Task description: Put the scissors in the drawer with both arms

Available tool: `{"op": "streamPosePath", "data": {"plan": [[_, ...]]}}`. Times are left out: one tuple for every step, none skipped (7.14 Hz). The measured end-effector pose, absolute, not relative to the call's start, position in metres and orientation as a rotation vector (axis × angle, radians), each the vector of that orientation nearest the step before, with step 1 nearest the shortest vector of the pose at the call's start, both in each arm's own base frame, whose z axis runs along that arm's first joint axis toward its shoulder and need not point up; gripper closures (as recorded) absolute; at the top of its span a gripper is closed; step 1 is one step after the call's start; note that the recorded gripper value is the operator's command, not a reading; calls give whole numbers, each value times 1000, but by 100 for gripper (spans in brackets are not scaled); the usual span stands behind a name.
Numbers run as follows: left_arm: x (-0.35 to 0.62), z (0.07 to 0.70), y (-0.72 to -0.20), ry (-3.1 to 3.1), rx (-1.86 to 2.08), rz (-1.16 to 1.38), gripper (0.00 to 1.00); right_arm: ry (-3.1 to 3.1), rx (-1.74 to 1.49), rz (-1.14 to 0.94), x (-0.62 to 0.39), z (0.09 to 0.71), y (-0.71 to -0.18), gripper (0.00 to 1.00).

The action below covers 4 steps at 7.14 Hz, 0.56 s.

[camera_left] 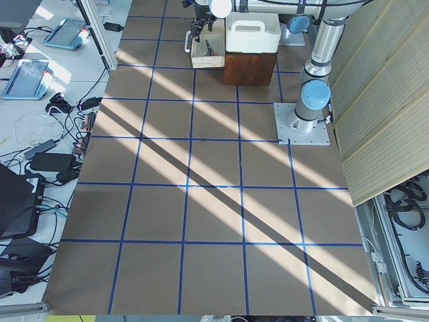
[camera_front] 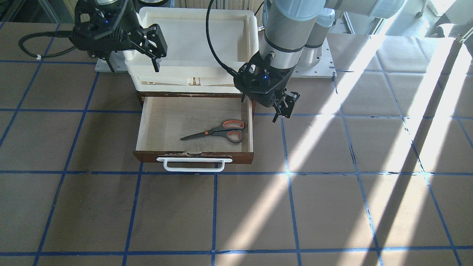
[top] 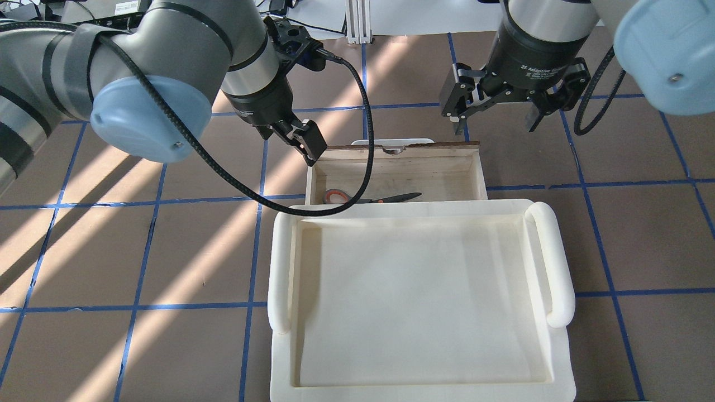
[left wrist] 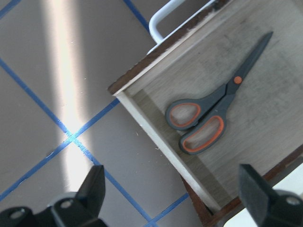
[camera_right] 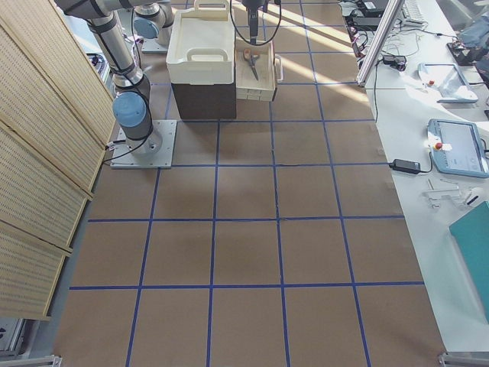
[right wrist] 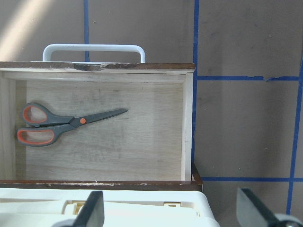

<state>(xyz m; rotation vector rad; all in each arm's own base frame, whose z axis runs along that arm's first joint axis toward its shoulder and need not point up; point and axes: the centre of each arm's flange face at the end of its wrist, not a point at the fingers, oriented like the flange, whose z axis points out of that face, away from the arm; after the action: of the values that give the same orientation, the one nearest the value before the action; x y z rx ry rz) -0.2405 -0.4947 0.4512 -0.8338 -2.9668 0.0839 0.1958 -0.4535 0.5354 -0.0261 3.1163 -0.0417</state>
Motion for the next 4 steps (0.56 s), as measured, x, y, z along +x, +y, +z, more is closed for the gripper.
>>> {"op": "streamPosePath", "data": {"plan": [[-222,463,-494,-3018,-664,95,0,3118,-31,-41,196,535,-454,0],[-198,474,-495,-3056,-531,109,0,3119,-35,-41,196,535,-453,0],[-170,485,-497,-3083,-421,134,0,3117,-38,-41,196,535,-453,0],[-145,497,-496,-3099,-337,162,0,3117,-38,-40,196,535,-453,0]]}}
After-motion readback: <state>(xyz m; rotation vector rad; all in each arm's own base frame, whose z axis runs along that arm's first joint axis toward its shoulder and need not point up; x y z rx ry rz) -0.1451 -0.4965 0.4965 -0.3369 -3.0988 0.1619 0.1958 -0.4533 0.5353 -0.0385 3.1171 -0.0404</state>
